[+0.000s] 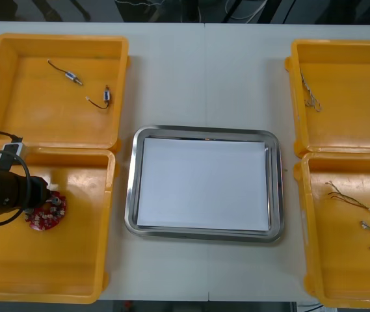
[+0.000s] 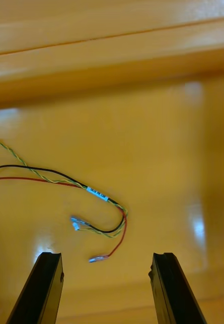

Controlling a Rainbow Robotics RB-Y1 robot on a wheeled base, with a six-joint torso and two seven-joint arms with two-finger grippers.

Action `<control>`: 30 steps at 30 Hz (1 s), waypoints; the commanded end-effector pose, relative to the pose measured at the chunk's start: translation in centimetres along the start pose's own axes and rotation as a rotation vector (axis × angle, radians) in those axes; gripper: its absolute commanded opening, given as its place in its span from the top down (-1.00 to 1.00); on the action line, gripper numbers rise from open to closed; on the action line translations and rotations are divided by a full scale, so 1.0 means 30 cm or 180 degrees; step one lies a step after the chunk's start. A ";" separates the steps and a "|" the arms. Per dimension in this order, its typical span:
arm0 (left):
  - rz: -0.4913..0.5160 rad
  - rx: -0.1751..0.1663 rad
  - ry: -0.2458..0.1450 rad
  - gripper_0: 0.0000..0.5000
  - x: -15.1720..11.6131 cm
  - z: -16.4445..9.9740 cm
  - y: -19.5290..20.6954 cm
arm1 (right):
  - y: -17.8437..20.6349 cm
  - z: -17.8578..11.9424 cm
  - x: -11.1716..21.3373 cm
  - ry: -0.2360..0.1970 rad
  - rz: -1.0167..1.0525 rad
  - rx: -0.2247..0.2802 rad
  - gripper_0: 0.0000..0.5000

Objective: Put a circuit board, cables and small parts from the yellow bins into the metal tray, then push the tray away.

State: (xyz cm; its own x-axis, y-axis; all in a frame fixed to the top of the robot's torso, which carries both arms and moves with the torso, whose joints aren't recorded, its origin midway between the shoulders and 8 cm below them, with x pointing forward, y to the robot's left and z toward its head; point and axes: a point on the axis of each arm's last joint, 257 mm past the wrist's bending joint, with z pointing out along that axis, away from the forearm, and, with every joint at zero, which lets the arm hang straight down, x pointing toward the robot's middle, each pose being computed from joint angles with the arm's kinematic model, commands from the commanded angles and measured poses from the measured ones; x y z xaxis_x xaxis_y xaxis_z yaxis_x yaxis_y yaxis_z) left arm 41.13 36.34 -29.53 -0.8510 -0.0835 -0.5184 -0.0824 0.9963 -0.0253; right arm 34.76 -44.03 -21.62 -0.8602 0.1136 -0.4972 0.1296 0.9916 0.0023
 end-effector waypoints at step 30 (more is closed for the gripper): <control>-0.0225 0.0081 0.0062 1.00 0.026 -0.057 -0.032 | -0.029 0.192 -0.072 -0.0261 -0.2407 -0.0106 -1.00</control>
State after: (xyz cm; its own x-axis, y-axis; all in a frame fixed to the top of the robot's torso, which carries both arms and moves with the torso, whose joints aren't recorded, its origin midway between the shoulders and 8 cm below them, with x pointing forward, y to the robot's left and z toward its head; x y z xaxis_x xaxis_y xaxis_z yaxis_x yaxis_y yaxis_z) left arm 40.25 35.81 -29.84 -0.8612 -0.0880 -0.5006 -0.0780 0.9961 -0.0408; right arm 38.52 -45.31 -25.90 -0.7055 -0.5438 -0.4546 -0.4538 0.8392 -0.2996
